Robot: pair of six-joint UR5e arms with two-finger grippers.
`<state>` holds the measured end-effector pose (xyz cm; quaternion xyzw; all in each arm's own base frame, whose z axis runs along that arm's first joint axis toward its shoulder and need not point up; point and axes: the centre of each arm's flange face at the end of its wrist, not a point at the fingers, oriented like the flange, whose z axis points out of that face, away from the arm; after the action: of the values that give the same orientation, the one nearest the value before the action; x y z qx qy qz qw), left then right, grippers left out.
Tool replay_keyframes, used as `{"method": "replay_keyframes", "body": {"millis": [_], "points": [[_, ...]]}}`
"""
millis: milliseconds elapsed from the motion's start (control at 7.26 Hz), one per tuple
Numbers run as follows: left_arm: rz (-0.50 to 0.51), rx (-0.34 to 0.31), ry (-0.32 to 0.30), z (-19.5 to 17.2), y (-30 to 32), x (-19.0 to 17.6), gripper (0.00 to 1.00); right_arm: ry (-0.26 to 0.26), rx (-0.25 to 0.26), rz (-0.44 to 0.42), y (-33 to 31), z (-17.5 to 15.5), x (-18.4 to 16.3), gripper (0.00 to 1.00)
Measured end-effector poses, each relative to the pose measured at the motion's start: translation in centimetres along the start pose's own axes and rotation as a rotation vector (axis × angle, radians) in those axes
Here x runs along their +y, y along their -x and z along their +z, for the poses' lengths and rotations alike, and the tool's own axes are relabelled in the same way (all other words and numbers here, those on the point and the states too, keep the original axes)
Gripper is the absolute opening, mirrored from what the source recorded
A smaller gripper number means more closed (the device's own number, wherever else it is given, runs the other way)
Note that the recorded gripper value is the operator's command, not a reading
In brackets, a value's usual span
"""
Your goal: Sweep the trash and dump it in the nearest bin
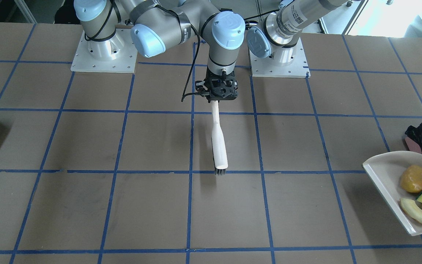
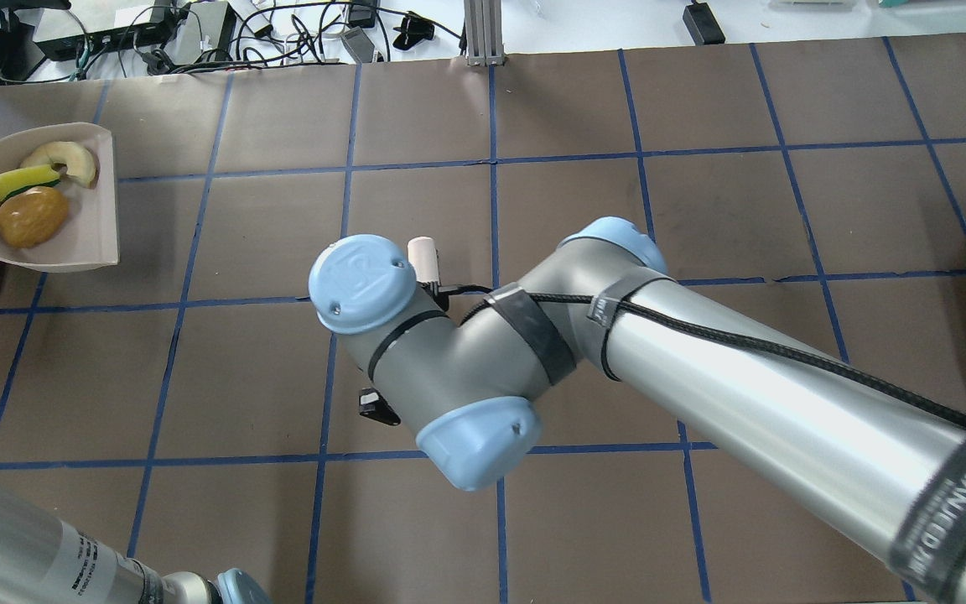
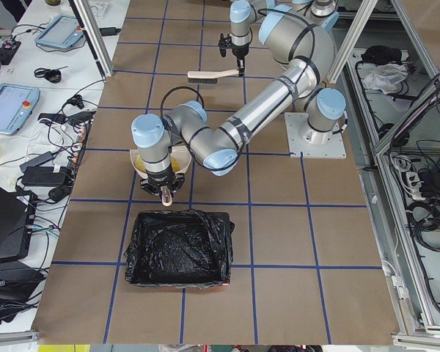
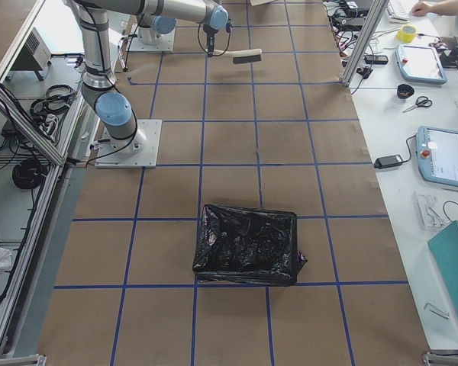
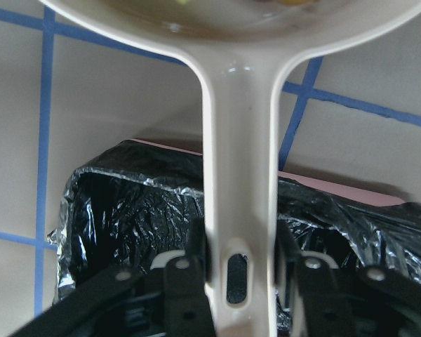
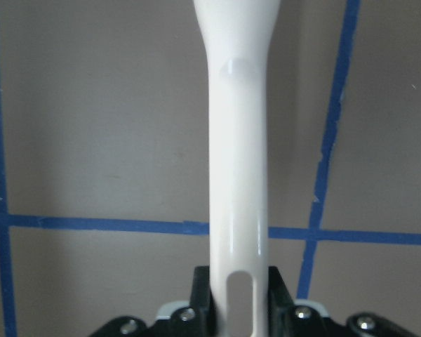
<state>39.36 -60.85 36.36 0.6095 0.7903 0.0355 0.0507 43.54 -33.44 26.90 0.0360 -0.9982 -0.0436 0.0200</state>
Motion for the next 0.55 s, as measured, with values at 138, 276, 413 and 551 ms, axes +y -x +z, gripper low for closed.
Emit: {"method": "replay_keyframes", "body": {"millis": [138, 276, 413, 551], "points": [[-0.025, -0.003, -0.019, -1.1, -0.2, 2.0, 0.0, 0.008, 0.002, 0.017, -1.9, 0.5, 2.0, 0.0], [-0.047, -0.002, -0.04, -2.4, -0.2, 3.9, 0.0, 0.018, 0.002, 0.049, -2.8, 0.8, 3.1, 0.0], [-0.063, -0.003, -0.056, -4.1, -0.1, 5.7, 0.0, 0.029, 0.003, 0.087, -3.2, 1.1, 3.8, 0.0], [-0.079, -0.003, -0.067, -5.2, -0.3, 7.8, 0.0, 0.041, 0.001, 0.116, -3.4, 1.4, 4.2, 0.0]]}}
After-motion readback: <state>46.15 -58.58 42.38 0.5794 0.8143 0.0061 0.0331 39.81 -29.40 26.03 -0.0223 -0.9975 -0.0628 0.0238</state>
